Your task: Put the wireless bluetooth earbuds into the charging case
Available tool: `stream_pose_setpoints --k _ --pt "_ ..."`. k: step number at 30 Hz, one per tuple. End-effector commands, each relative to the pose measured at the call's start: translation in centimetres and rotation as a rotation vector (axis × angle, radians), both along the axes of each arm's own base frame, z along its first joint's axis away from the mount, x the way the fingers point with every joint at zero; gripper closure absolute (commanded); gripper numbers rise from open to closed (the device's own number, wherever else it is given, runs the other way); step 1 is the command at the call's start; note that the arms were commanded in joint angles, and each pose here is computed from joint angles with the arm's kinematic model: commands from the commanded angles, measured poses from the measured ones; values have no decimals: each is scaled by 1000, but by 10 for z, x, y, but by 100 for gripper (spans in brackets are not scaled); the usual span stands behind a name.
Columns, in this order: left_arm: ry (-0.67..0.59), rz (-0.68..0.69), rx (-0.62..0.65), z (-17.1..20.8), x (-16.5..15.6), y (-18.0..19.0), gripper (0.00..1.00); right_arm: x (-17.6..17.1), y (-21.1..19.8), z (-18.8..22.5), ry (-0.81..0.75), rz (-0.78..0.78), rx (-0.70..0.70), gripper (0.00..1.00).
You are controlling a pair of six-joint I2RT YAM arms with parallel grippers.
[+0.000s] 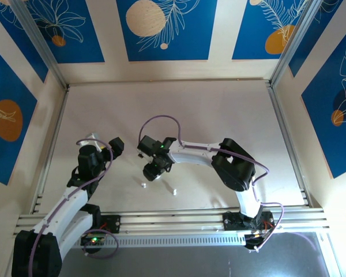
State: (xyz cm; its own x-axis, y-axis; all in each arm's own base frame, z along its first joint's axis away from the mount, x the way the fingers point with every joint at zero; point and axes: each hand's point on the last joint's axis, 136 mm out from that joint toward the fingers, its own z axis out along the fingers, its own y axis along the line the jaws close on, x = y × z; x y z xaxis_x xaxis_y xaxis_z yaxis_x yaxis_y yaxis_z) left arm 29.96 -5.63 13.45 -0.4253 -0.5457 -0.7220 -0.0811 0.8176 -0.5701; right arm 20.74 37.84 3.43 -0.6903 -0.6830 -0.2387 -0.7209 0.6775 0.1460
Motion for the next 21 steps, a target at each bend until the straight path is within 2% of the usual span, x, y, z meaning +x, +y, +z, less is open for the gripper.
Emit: stream_pose_setpoints --k 1,6,15,21 --pt "-3 1 -3 1 0 0 0 -1 3 0 1 4 -14 46" --pt "-3 2 -3 1 0 0 0 -1 4 0 6 2 -7 54" --pt "-7 -11 -9 2 0 -3 0 0 6 8 9 -20 20 56" --pt "-20 -107 -57 6 3 -21 0 7 -1 25 46 -122 116 56"
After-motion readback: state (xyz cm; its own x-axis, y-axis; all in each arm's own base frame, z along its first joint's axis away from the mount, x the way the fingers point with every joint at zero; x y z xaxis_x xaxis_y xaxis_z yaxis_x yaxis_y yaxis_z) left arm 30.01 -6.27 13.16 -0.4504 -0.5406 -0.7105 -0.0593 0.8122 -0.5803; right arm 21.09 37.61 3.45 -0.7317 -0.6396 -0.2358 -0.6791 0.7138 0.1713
